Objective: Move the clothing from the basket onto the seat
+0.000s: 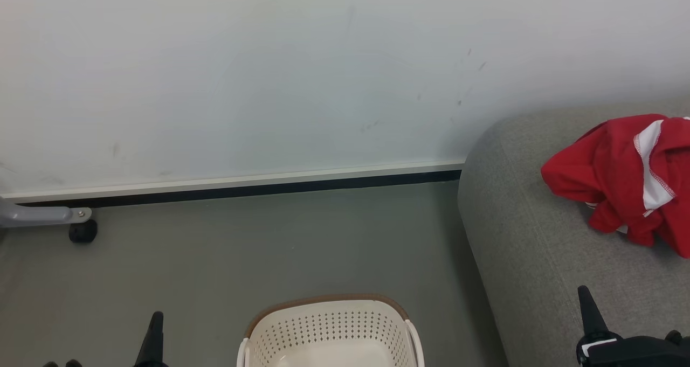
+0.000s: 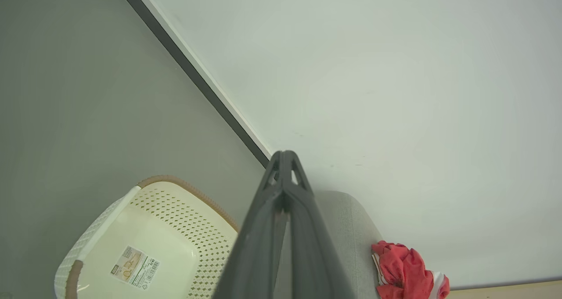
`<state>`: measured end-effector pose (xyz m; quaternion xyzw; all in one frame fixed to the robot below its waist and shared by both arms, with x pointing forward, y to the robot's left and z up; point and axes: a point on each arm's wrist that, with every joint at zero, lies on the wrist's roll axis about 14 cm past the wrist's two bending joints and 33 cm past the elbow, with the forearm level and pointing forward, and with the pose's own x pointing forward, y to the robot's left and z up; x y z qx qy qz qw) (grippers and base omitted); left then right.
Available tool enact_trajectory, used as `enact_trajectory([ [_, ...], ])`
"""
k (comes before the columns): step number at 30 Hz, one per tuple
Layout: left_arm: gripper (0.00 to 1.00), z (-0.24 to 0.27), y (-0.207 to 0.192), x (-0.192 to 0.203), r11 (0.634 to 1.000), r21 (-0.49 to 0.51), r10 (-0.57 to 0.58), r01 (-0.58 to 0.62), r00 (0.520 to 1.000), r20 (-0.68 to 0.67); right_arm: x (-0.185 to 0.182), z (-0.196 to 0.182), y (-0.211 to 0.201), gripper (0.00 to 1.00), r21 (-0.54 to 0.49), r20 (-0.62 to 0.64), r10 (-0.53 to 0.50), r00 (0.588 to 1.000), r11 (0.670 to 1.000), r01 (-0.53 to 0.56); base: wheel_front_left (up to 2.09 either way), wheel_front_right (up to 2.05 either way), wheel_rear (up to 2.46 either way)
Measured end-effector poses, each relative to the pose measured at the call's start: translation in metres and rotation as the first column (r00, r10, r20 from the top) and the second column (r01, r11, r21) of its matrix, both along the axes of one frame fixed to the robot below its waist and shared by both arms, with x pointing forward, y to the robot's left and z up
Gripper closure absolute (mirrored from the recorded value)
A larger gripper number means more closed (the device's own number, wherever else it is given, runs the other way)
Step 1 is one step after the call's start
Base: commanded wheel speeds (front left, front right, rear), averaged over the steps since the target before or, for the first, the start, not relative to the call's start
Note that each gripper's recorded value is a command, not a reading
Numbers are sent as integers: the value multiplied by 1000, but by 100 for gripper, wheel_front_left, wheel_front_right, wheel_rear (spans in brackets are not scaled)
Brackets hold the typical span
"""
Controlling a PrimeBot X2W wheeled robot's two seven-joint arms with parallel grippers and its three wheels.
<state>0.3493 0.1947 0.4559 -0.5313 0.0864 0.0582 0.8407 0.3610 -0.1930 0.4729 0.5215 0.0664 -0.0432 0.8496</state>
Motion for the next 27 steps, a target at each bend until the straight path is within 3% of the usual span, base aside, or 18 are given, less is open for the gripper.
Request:
enact_trajectory([
  [15, 100, 7, -2, 12, 984, -180, 20, -14, 999, 32, 9, 3, -5, 100, 190, 19, -29, 999, 982, 25, 0, 0, 0],
  [27, 100, 14, -3, 21, 947, -322, 39, -17, 997, 63, 15, 5, -9, 100, 342, 37, -60, 998, 939, 43, 0, 0, 0],
])
